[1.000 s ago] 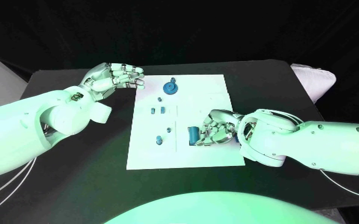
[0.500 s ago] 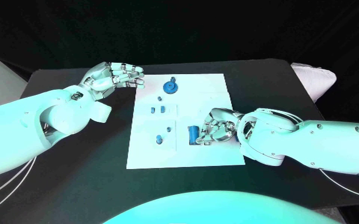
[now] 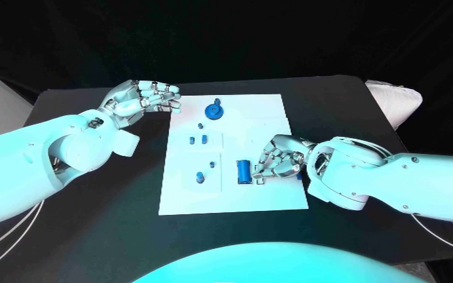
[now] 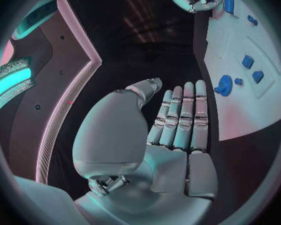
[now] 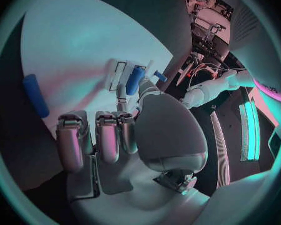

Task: Assemble the parts on the task board

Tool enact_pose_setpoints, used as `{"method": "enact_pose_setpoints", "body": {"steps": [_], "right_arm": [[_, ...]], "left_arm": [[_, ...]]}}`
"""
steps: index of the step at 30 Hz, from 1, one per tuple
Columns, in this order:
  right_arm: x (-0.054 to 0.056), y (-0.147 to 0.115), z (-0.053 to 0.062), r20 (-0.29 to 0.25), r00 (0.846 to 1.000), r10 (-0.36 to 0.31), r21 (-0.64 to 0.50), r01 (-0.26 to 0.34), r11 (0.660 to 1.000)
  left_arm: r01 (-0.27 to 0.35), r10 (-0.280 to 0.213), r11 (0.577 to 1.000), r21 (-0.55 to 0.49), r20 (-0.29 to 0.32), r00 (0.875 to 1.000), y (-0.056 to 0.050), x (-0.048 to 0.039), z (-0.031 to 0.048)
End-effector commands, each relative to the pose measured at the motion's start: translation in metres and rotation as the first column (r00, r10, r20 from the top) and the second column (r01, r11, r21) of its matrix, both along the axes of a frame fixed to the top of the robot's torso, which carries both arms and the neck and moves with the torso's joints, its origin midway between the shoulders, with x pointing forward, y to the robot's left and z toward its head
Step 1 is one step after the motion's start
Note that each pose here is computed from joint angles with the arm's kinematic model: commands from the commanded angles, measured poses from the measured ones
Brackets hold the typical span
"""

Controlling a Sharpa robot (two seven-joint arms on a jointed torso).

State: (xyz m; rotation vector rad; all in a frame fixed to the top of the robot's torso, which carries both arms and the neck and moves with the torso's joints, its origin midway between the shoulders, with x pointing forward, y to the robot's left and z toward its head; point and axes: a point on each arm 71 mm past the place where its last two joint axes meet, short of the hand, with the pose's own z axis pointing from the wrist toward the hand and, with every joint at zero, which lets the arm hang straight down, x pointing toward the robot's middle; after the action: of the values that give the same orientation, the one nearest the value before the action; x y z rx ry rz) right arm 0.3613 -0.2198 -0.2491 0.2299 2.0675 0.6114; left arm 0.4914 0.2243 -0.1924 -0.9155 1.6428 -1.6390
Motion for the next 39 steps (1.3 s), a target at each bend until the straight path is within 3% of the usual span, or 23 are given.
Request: {"method": "enact_pose_setpoints", "body": {"steps": [1, 10, 21, 30, 39], "right_arm": [[0.004, -0.013, 0.01, 0.01, 0.999, -0.051, 0.118, 0.05, 0.992], [0.017, -0.076, 0.027, 0.046, 0.983, -0.18, 0.12, 0.173, 0.978], [0.004, -0.111, 0.032, 0.046, 0.969, -0.244, 0.019, 0.244, 0.97], [0.001, -0.118, 0.027, 0.034, 0.969, -0.246, -0.069, 0.248, 0.966], [0.001, -0.109, 0.011, 0.012, 0.978, -0.207, -0.143, 0.206, 0.968]], "left_arm": [[0.014, -0.014, 1.0, -0.012, 0.001, 1.0, -0.002, -0.0007, 0.0007], [0.017, -0.017, 1.0, -0.013, 0.001, 1.0, -0.003, -0.0009, 0.0005], [0.024, -0.024, 1.0, -0.016, -0.004, 1.0, -0.006, -0.0012, -0.0015], [0.025, -0.025, 1.0, -0.016, -0.005, 1.0, -0.007, -0.0011, -0.0021], [0.026, -0.026, 1.0, -0.016, -0.006, 1.0, -0.007, -0.0014, -0.0022]]}}
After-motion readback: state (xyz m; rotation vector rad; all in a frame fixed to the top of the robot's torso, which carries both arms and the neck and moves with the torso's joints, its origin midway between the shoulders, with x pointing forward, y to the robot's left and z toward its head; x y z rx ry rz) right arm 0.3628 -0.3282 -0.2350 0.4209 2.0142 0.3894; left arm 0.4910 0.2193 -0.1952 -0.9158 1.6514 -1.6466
